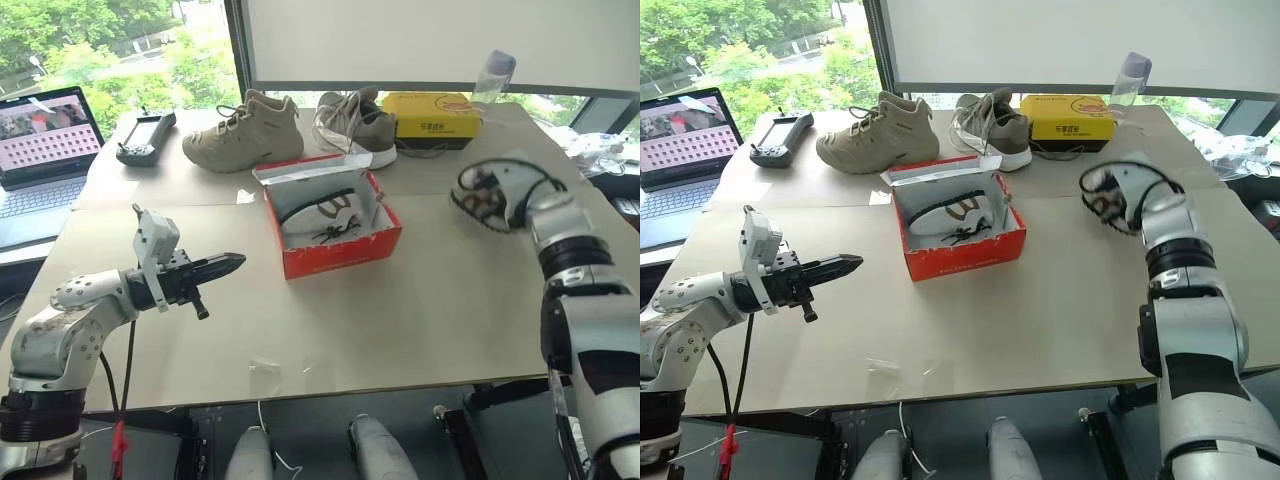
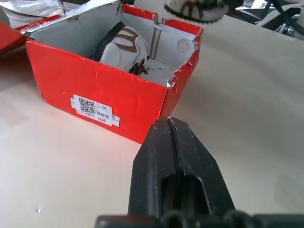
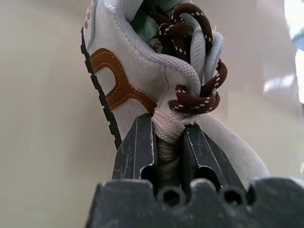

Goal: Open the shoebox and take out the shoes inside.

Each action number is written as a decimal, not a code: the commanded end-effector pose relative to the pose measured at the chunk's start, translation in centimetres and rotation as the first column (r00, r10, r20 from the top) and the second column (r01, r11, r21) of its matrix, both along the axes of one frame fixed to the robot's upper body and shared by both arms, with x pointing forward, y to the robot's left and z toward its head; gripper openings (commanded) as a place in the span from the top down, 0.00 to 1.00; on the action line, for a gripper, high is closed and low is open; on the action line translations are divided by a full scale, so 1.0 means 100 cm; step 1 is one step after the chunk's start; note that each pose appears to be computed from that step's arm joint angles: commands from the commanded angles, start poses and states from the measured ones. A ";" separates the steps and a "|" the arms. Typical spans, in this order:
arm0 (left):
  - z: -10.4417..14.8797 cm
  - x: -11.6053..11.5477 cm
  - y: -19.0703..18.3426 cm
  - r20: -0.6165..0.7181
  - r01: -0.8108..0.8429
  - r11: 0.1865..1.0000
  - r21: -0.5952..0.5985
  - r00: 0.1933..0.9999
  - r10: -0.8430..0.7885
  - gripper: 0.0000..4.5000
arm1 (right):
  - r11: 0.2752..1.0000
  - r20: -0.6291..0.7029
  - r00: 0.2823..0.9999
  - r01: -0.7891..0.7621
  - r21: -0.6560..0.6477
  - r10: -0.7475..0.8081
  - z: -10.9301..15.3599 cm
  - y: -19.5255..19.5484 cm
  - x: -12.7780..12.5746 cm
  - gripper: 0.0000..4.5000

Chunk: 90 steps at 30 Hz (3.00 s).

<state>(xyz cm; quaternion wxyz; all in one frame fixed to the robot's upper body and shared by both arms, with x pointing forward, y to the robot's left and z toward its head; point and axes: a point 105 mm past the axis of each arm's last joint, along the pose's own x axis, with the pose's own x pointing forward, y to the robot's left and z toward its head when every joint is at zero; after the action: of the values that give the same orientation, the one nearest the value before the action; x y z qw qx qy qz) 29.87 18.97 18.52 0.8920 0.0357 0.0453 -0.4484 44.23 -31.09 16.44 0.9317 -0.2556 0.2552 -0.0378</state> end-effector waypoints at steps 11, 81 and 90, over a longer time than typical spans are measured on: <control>0.008 -0.001 -0.003 0.040 0.025 1.000 0.009 0.999 -0.025 1.00 | 1.000 0.134 0.991 -0.024 -0.001 0.023 0.058 0.006 0.005 0.16; 0.005 -0.008 0.004 0.032 -0.024 0.999 0.028 0.999 0.023 1.00 | 0.361 0.028 0.401 -0.789 -0.496 0.916 0.084 0.306 0.013 0.66; 0.005 -0.007 0.004 0.036 -0.028 0.999 0.028 0.999 0.027 1.00 | 0.385 0.175 0.343 -0.825 -0.413 0.923 0.130 0.297 0.004 0.66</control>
<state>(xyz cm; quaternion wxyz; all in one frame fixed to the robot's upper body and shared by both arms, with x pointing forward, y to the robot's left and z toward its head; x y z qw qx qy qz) 29.19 19.51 18.11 0.8991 0.0435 0.0511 -0.4325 45.10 -1.51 26.23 0.7802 -0.4779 -0.0759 0.3964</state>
